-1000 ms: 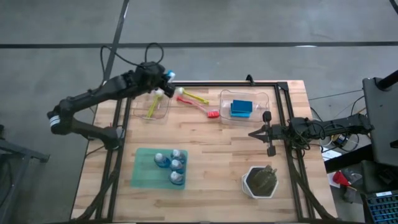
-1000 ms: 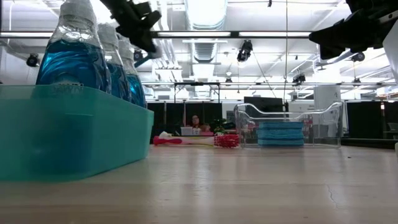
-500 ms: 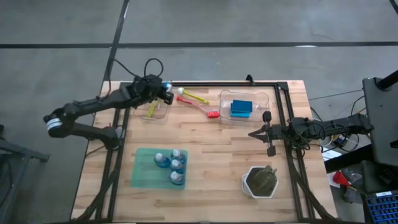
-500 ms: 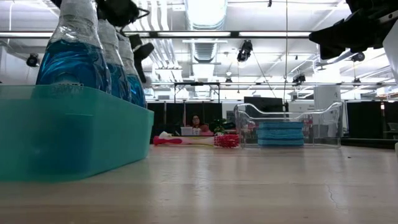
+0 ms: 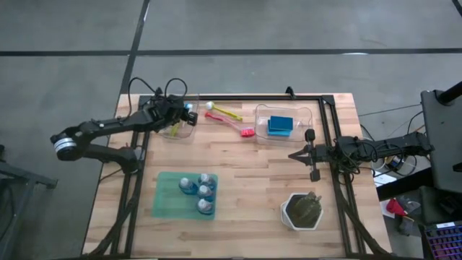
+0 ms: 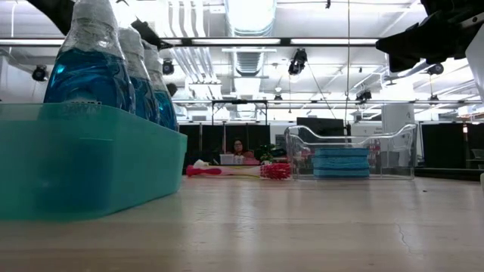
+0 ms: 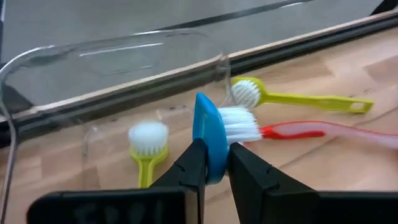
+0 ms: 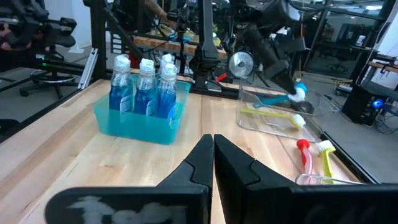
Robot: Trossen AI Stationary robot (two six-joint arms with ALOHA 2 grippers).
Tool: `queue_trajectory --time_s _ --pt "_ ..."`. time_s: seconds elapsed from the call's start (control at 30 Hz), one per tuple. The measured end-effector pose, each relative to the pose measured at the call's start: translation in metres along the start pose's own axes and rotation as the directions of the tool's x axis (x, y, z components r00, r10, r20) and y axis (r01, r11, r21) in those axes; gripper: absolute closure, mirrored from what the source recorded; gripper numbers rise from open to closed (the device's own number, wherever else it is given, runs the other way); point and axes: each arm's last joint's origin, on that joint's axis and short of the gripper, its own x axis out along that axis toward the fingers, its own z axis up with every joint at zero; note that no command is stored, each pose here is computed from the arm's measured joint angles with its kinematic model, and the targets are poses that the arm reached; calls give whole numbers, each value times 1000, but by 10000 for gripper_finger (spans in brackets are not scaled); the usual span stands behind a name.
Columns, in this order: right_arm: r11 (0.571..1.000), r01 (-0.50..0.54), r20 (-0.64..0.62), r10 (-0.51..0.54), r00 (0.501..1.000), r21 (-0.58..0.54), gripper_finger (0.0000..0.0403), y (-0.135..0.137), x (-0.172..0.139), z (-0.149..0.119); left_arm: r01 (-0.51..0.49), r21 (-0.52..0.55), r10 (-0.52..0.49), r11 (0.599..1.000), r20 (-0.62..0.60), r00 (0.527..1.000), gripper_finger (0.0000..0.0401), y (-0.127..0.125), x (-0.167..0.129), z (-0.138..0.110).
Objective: Pick & Place Kitchen Sink Supplies
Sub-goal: Put the blue dishwashing brush into the left transparent bin
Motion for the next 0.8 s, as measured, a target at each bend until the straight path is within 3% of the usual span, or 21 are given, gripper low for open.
queue_trajectory --time_s 0.43,0.8 --pt "1000 0 0 0 1000 2 394 0 0 0 -5 10 5 1000 -30 1000 333 5 5 -9" --pt "1000 0 0 0 1000 0 394 0 0 0 6 63 -6 998 2 1000 255 2 2 0"
